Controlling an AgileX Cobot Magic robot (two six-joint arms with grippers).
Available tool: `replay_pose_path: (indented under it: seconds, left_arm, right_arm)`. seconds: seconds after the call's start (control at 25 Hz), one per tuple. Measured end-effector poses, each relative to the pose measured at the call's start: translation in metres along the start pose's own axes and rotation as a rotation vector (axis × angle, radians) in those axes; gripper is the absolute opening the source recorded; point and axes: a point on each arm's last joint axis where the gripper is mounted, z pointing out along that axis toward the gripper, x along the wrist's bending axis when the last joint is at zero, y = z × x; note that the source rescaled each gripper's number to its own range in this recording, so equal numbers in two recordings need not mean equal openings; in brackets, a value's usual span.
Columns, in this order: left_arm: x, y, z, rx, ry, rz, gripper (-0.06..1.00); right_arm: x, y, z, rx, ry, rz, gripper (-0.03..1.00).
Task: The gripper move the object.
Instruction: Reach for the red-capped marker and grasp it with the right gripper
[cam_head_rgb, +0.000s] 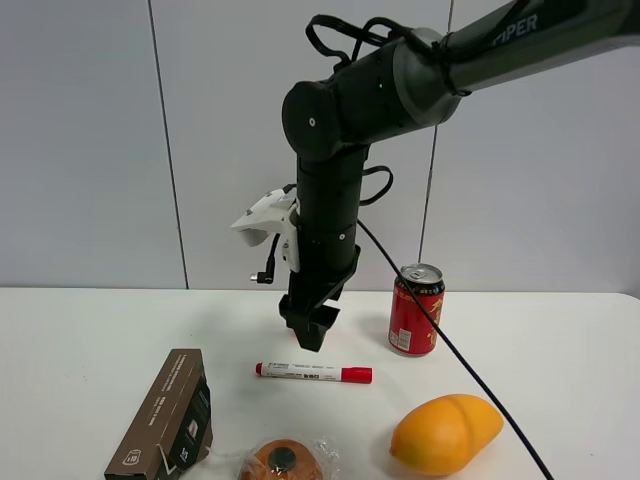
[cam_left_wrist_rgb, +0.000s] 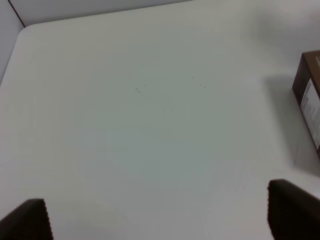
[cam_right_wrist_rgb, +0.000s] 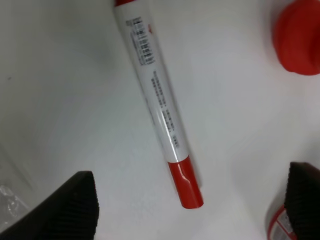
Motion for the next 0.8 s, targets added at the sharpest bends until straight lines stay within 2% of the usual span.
replay_pose_path:
  seconds: [0.28,0.8]
  left_arm:
    - [0.000,0.000,0.000,0.000,0.000,0.000,1.00]
    - [0.000,0.000,0.000,0.000,0.000,0.000,1.00]
  right_arm:
    - [0.007,-0.001,0.031,0.035,0.063,0.023,0.69]
    - [0.012,0.004,0.064,0.013,0.067,0.019,0.66]
